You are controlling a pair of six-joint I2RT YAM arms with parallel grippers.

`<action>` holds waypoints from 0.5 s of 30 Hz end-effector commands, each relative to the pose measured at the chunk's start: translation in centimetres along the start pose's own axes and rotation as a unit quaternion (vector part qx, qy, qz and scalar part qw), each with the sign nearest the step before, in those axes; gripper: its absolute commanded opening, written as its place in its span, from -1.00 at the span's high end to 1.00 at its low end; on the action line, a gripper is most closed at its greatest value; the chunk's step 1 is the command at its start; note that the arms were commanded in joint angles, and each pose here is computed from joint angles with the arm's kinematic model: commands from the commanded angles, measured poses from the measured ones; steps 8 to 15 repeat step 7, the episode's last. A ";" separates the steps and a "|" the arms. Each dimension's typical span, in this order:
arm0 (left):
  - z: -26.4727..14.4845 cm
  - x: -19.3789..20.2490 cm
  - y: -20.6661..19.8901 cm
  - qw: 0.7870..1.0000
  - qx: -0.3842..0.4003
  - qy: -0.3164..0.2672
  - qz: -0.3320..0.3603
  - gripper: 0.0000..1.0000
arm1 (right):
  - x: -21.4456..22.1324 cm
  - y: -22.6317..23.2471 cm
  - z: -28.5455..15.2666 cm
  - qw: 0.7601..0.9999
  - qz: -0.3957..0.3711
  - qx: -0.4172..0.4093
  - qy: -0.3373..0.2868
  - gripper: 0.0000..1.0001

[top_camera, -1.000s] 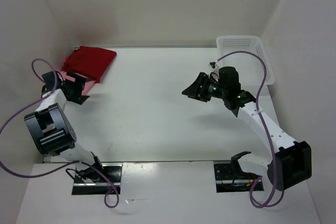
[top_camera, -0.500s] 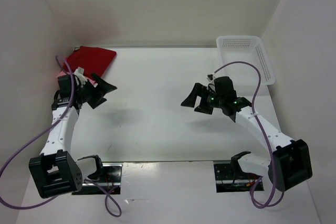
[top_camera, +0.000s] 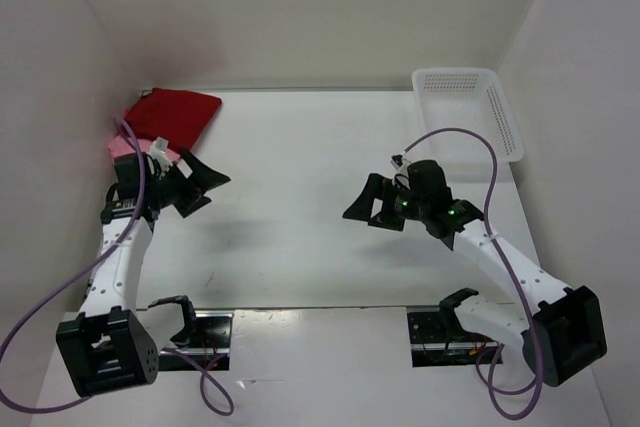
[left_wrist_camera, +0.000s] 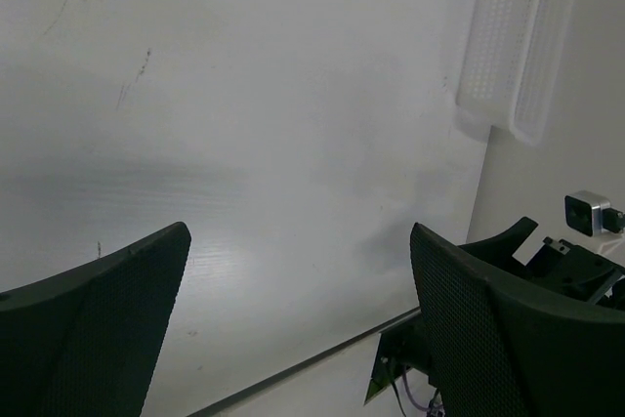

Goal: Fold and stack the t-shirts
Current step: Put the neatly folded tshirt into the corner of the board with the left arm

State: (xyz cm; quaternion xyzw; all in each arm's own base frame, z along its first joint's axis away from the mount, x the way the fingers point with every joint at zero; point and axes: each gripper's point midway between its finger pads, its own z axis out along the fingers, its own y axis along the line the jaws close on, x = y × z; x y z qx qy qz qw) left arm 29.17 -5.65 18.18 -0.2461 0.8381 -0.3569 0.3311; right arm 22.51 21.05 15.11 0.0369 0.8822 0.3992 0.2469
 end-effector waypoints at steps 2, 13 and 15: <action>0.1 0.5 -0.9 1.000 0.010 -0.016 0.003 -1.00 | 1.5 2.1 0.0 0.999 -0.033 -0.036 0.013 -1.00; -0.8 -1.3 -3.6 0.998 0.015 -0.058 0.034 -1.00 | 2.3 2.8 0.0 0.998 -0.049 -0.044 0.016 -1.00; -0.8 -1.3 -3.6 0.998 0.015 -0.058 0.034 -1.00 | 2.3 2.8 0.0 0.998 -0.049 -0.044 0.016 -1.00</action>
